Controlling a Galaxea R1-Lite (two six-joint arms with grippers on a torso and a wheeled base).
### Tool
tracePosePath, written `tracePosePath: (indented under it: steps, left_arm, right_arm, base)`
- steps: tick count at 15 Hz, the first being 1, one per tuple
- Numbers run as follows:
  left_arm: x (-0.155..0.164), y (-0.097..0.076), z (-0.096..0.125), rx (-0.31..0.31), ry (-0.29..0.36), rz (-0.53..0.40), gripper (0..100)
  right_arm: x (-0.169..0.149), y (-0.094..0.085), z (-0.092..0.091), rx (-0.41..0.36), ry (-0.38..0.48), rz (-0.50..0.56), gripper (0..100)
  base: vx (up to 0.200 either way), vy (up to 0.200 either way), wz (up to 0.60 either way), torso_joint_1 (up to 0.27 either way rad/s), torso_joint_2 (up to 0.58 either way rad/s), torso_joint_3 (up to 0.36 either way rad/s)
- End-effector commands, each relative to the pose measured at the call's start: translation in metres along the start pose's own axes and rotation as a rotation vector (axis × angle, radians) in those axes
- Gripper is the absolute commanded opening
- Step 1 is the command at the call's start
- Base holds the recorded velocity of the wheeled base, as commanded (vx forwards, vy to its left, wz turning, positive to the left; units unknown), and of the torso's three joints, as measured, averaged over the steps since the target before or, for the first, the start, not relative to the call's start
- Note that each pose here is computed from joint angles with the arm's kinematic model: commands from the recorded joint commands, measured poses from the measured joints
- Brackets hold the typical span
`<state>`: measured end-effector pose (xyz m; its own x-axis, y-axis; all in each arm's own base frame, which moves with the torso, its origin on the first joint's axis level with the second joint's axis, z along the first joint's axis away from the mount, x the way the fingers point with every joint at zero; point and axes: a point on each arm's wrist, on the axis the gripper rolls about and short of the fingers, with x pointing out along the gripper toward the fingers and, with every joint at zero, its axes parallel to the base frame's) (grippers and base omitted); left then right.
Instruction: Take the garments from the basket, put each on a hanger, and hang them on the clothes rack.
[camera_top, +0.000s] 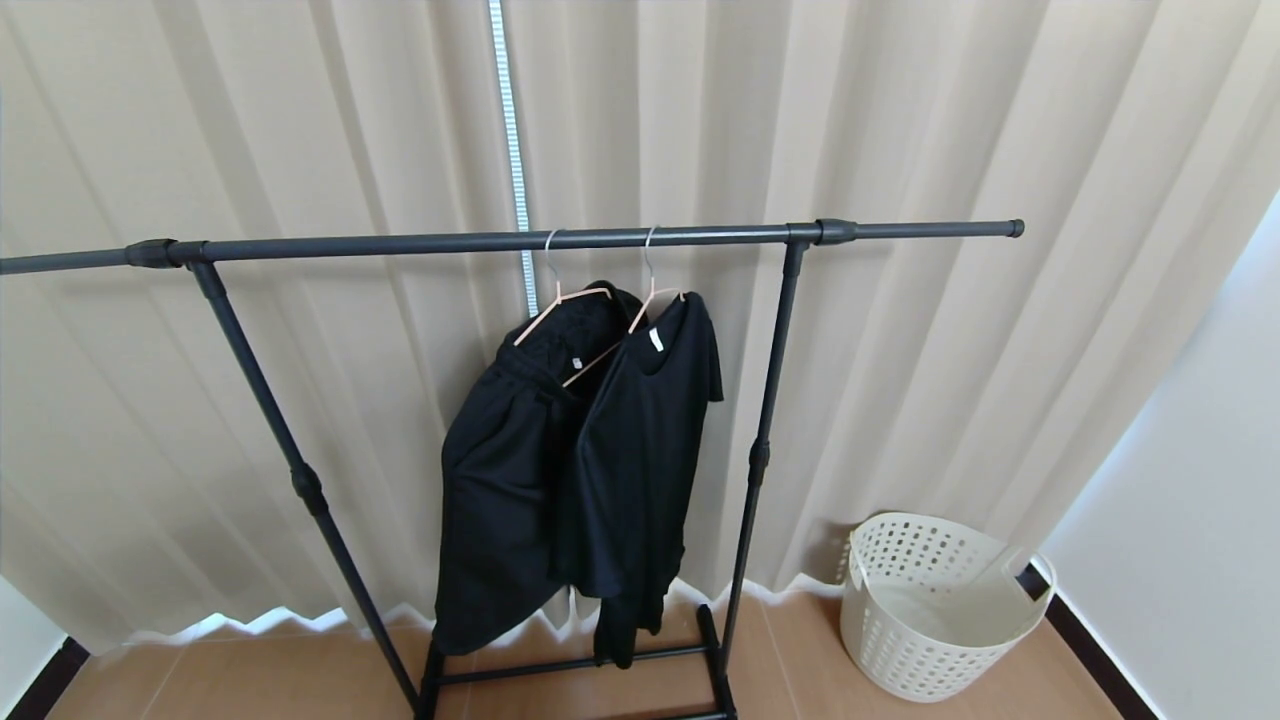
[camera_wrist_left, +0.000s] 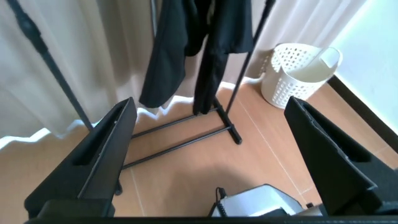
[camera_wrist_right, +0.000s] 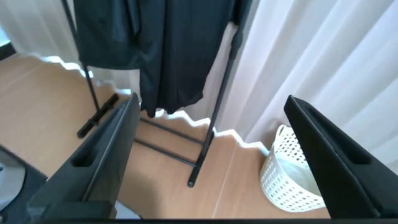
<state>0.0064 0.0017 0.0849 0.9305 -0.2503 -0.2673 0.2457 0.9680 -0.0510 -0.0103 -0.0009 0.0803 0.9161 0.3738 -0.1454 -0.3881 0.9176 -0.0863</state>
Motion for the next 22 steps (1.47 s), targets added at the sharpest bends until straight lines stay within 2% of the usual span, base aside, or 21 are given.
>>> tracePosePath:
  steps: [1,3,4,7,9,10,13,15,16,17,19,21,22]
  left_arm:
    - [0.003,0.0,0.001,0.006,0.032,0.077,100]
    - [0.002,0.001,0.001,0.036,0.031,0.151,100]
    - [0.001,0.002,0.0,0.063,0.02,0.219,100]
    - [-0.005,0.002,-0.001,0.043,-0.038,0.307,100]
    - [-0.006,0.002,-0.001,0.027,-0.046,0.366,100]
    - [-0.007,0.001,-0.002,0.013,-0.063,0.427,100]
    - [-0.017,-0.001,-0.005,-0.002,-0.18,0.514,100]
    - [-0.021,-0.003,-0.007,0.0,-0.248,0.511,100]
    - [-0.022,-0.004,-0.008,-0.033,-0.274,0.491,100]
    - [-0.023,-0.004,-0.008,-0.079,-0.299,0.417,100]
    - [-0.026,-0.007,-0.012,-0.053,-0.337,0.285,100]
    - [-0.025,-0.008,-0.012,-0.025,-0.322,0.262,100]
    - [-0.025,-0.008,-0.013,-0.012,-0.312,0.247,100]
  right_arm:
    - [-0.003,0.001,-0.001,-0.001,-0.034,-0.037,100]
    - [-0.004,0.001,-0.002,-0.001,-0.051,-0.042,100]
    - [-0.005,0.001,-0.002,-0.002,-0.061,-0.044,100]
    - [-0.005,0.001,-0.002,-0.002,-0.061,-0.044,100]
    - [-0.005,0.001,-0.002,-0.002,-0.061,-0.044,100]
    - [-0.005,0.001,-0.002,-0.002,-0.063,-0.046,100]
    - [-0.005,0.0,-0.001,0.0,-0.064,-0.08,100]
    - [-0.005,0.0,-0.001,0.002,-0.063,-0.091,100]
    - [-0.005,0.0,-0.001,0.007,-0.064,-0.098,100]
    - [-0.005,0.0,-0.001,0.013,-0.065,-0.104,100]
    - [-0.005,0.0,-0.001,0.016,-0.066,-0.109,100]
    - [-0.005,-0.002,-0.001,0.036,-0.063,-0.197,100]
    - [-0.005,-0.003,-0.001,0.075,-0.065,-0.241,100]
  base:
    - [0.0,0.0,0.0,0.0,0.0,0.0]
    - [0.0,0.0,0.0,0.0,0.0,0.0]
    - [0.0,0.0,0.0,0.0,0.0,0.0]
    - [0.0,0.0,0.0,0.0,0.0,0.0]
    - [0.0,0.0,0.0,0.0,0.0,0.0]
    - [0.0,0.0,0.0,0.0,0.0,0.0]
    - [0.0,0.0,0.0,0.0,0.0,0.0]
    - [0.0,0.0,0.0,0.0,0.0,0.0]
    - [0.0,0.0,0.0,0.0,0.0,0.0]
    - [0.0,0.0,0.0,0.0,0.0,0.0]
    - [0.0,0.0,0.0,0.0,0.0,0.0]
    - [0.0,0.0,0.0,0.0,0.0,0.0]
    - [0.0,0.0,0.0,0.0,0.0,0.0]
